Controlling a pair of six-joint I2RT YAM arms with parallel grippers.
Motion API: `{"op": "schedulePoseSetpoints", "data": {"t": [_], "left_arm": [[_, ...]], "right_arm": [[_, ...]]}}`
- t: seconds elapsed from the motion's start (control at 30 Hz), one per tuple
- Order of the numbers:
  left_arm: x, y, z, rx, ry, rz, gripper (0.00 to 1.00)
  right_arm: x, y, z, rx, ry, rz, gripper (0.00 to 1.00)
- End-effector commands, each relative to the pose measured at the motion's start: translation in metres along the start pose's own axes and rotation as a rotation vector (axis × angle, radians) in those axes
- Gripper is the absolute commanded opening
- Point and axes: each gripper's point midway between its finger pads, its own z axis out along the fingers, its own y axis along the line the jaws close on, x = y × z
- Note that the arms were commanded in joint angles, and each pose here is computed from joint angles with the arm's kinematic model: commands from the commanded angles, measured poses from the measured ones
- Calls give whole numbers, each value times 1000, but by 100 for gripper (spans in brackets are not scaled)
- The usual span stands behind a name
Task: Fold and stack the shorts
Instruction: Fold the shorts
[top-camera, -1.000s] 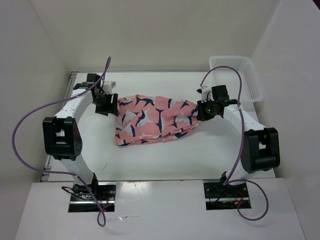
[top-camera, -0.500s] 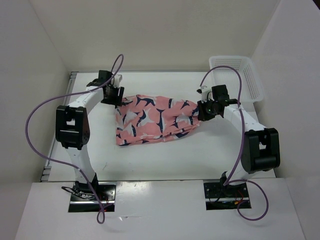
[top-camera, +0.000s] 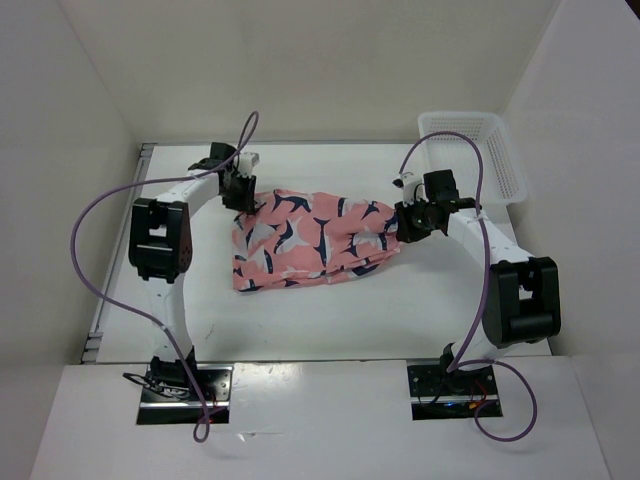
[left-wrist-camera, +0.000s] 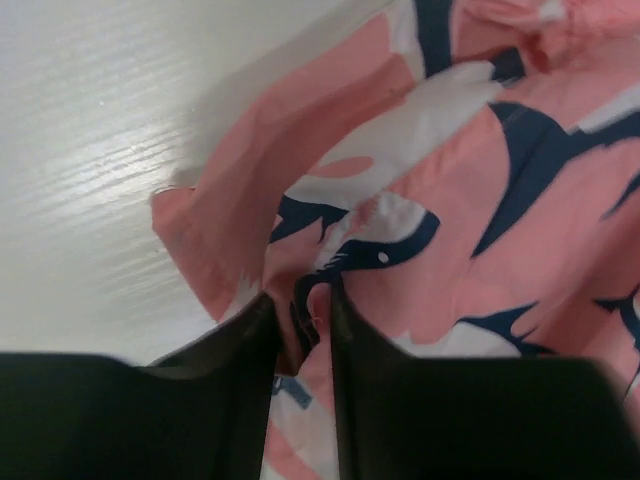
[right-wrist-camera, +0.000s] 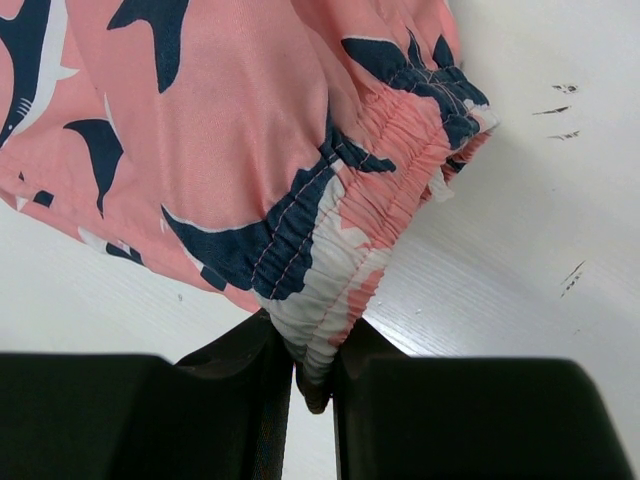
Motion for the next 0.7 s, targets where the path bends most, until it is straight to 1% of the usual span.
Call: {"op": "schedulePoseSetpoints", "data": {"t": [0.0, 0.03, 0.07, 0.1, 0.13, 0.17, 0.2, 0.27, 0.37, 0.47, 0.5, 0.53, 0.63, 0.67], "left_arm": [[-6, -1, 7, 39, 5, -5, 31], [-9, 3, 6, 19, -2, -3, 14], [-13, 14, 7, -16, -12, -7, 8], [-15, 30, 6, -74, -23, -16, 4], [-25, 33, 2, -94, -45, -11, 4], [-25, 49, 1, -120, -48, -33, 4], [-26, 57, 1, -139, -49, -41, 4], [-35, 65, -4, -161, -72, -45, 4], [-31, 72, -1, -194, -58, -49, 6], [-25, 68, 3, -171, -39, -52, 14], [-26, 65, 3, -152, -41, -52, 19], [-26, 59, 4, -119, -44, -51, 32], [-29, 37, 5, -56, -44, -30, 51], [-31, 35, -3, -57, -56, -27, 61]], "right_arm": [[-9, -6, -4, 23, -22, -18, 0], [-9, -6, -4, 23, -22, -18, 0], [-9, -6, -4, 23, -22, -18, 0], [-6, -7, -4, 30, -11, -27, 0], [-6, -10, -5, 40, -8, -43, 0], [-6, -10, -5, 40, -8, -43, 0], [-5, -12, -5, 50, -5, -55, 0], [2, -11, -4, 45, 13, -63, 0], [4, -11, -4, 42, 24, -69, 0], [7, -13, -5, 51, 36, -75, 0], [7, -13, -5, 51, 36, -75, 0], [7, -13, -5, 51, 36, -75, 0], [2, -9, -5, 31, 20, -67, 0], [2, -9, -5, 31, 20, -67, 0]]}}
